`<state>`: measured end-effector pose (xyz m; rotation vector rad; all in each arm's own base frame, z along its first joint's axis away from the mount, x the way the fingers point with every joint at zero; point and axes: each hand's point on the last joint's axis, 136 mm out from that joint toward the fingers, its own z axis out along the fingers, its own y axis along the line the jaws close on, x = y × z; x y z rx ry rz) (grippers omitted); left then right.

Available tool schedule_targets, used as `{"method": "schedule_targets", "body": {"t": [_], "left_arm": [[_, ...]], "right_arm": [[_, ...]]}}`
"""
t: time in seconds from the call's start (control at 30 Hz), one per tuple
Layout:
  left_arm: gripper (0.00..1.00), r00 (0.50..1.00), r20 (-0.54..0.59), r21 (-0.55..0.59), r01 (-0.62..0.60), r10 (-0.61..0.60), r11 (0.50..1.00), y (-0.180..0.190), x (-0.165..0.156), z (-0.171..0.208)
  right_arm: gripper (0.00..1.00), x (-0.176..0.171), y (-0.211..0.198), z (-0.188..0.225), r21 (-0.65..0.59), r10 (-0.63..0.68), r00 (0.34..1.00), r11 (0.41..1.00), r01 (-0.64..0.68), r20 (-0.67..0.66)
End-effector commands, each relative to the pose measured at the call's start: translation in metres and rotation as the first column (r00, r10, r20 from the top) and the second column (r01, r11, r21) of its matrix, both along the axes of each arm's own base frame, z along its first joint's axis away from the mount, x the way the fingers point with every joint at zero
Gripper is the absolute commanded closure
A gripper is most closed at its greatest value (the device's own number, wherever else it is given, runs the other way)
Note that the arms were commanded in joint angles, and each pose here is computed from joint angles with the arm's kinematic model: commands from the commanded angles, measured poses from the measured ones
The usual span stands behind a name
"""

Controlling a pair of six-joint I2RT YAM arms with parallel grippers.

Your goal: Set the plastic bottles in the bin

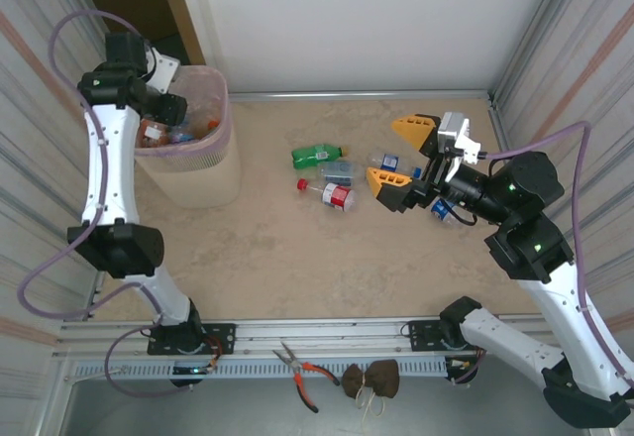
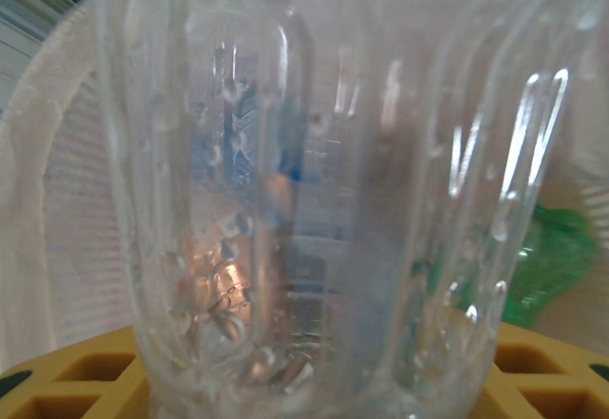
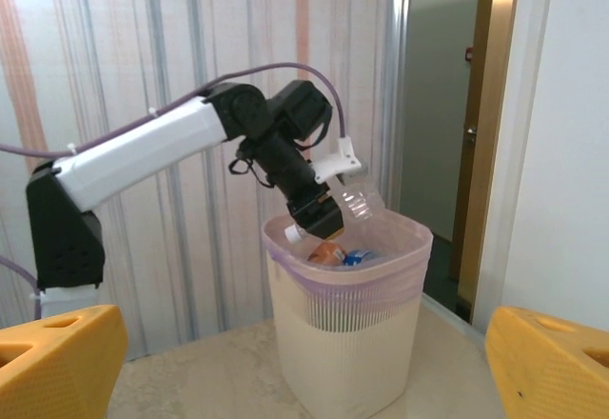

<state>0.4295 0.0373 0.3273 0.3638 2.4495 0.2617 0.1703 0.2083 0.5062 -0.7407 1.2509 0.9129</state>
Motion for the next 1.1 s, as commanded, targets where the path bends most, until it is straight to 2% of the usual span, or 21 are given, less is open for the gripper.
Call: {"method": "schedule_targets", "body": {"t": [0.0, 0.07, 0.1, 0.2, 0.27, 0.37, 0.43, 0.5, 0.57, 0.63, 0.7, 0.77, 0.83, 1.07], "left_arm": [[0.49, 1.0, 0.011, 0.107, 0.007, -0.008, 0.994, 0.015, 0.013, 0.001], [0.49, 1.0, 0.015, 0.081, -0.01, 0.009, 0.997, 0.017, 0.021, -0.005], [0.49, 1.0, 0.023, 0.029, -0.015, 0.015, 0.999, 0.015, 0.023, -0.004], [0.5, 0.996, 0.081, -0.215, -0.031, 0.049, 0.976, 0.003, 0.026, 0.004], [0.53, 0.986, 0.131, -0.376, -0.045, 0.101, 0.925, -0.002, 0.027, 0.013], [0.55, 0.961, 0.199, -0.588, -0.04, 0.193, 0.808, -0.003, 0.028, 0.03], [0.53, 0.938, 0.235, -0.68, -0.027, 0.254, 0.732, -0.003, 0.027, 0.04], [0.53, 0.902, 0.25, -0.752, -0.048, 0.352, 0.657, 0.001, 0.029, 0.047], [0.56, 0.846, 0.228, -0.824, -0.096, 0.481, 0.559, 0.011, 0.03, 0.051], [0.6, 0.777, 0.166, -0.864, -0.182, 0.607, 0.469, 0.023, 0.028, 0.049], [0.59, 0.709, 0.109, -0.885, -0.25, 0.697, 0.393, 0.032, 0.027, 0.046], [0.6, 0.638, 0.027, -0.906, -0.31, 0.77, 0.288, 0.04, 0.024, 0.039], [0.61, 0.606, -0.032, -0.925, -0.319, 0.795, 0.207, 0.038, 0.028, 0.036], [0.61, 0.526, -0.181, -0.95, -0.313, 0.831, -0.009, 0.003, 0.043, 0.032]], "right_arm": [[0.04, -0.006, -0.007, 0.013, 0.009, -0.023, 0.998, 1.0, 0.023, 0.05], [0.04, -0.004, -0.007, 0.011, 0.005, -0.033, 0.998, 0.999, 0.033, 0.046], [0.04, -0.003, -0.007, 0.011, 0.005, -0.036, 0.998, 0.999, 0.036, 0.045], [0.04, -0.001, -0.005, 0.008, 0.001, -0.033, 0.999, 0.999, 0.033, 0.038], [0.04, 0.001, -0.004, 0.007, 0.002, -0.032, 0.999, 0.999, 0.032, 0.033], [0.04, 0.003, -0.003, 0.005, 0.005, -0.033, 0.999, 0.999, 0.033, 0.026], [0.04, 0.003, -0.003, 0.003, 0.005, -0.034, 0.999, 0.999, 0.034, 0.02], [0.04, 0.003, -0.003, 0.002, 0.004, -0.036, 0.999, 0.999, 0.036, 0.016], [0.04, 0.003, -0.004, 0.002, 0.005, -0.04, 0.999, 0.999, 0.039, 0.015], [0.04, 0.002, -0.005, 0.002, 0.006, -0.041, 0.999, 0.999, 0.041, 0.016], [0.04, 0.002, -0.006, 0.001, 0.008, -0.045, 0.999, 0.999, 0.045, 0.013], [0.04, 0.002, -0.006, 0.0, 0.009, -0.046, 0.999, 0.999, 0.046, 0.013], [0.04, 0.002, -0.007, -0.001, 0.009, -0.05, 0.999, 0.999, 0.05, 0.01], [0.04, 0.002, -0.009, -0.003, 0.012, -0.061, 0.998, 0.998, 0.061, 0.002]]}}
